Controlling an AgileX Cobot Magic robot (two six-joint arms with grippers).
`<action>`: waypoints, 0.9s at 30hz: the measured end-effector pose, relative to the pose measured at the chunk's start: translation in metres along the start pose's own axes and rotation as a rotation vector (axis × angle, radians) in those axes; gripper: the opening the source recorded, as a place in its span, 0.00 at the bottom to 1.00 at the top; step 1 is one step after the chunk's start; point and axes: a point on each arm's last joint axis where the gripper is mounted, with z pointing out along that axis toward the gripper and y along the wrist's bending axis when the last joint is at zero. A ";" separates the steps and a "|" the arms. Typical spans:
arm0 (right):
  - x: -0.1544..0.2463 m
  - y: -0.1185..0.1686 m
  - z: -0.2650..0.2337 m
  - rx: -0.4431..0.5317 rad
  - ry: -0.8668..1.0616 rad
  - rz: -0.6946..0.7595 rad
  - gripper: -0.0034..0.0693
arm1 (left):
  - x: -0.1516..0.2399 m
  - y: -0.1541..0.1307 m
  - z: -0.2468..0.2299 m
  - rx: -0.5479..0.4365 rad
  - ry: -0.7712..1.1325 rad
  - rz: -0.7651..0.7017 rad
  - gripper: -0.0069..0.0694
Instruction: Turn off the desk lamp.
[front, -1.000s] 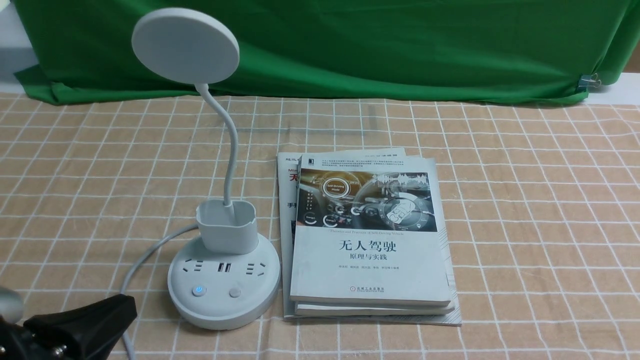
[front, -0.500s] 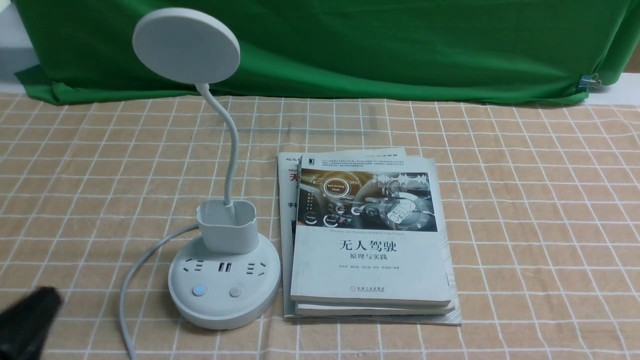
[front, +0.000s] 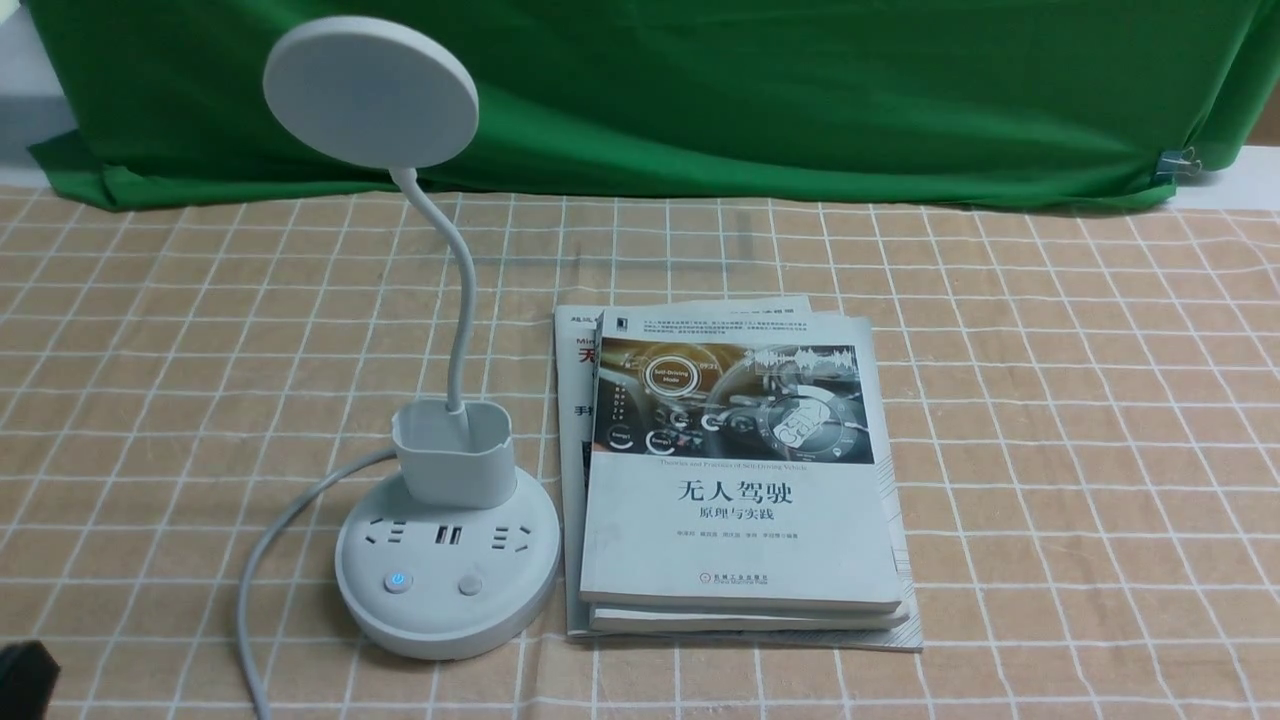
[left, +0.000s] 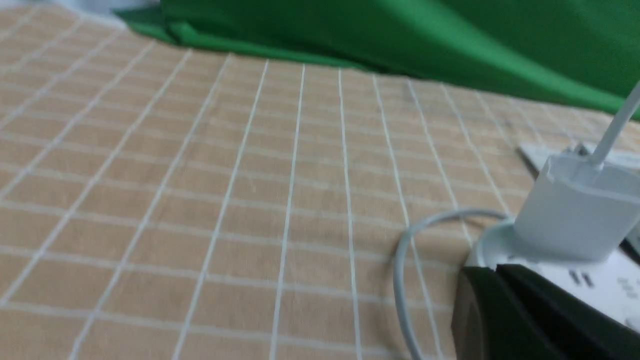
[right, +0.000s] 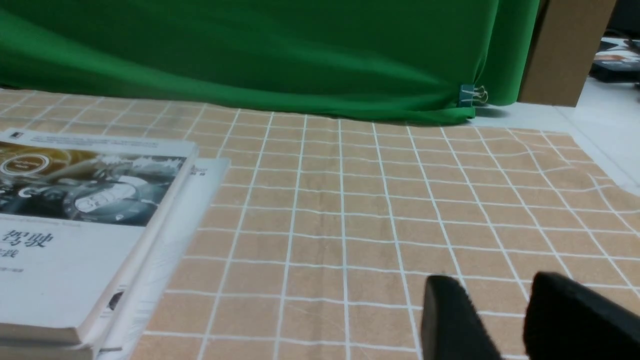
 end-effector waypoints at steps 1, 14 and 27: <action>0.000 0.000 0.000 0.000 0.000 0.000 0.38 | 0.002 0.000 0.000 -0.004 0.021 -0.005 0.09; 0.000 0.000 0.000 0.000 0.000 0.000 0.38 | 0.003 0.000 0.000 0.002 0.037 -0.008 0.09; 0.000 0.000 0.000 0.000 0.000 0.000 0.38 | 0.003 0.000 0.000 0.002 0.037 -0.008 0.09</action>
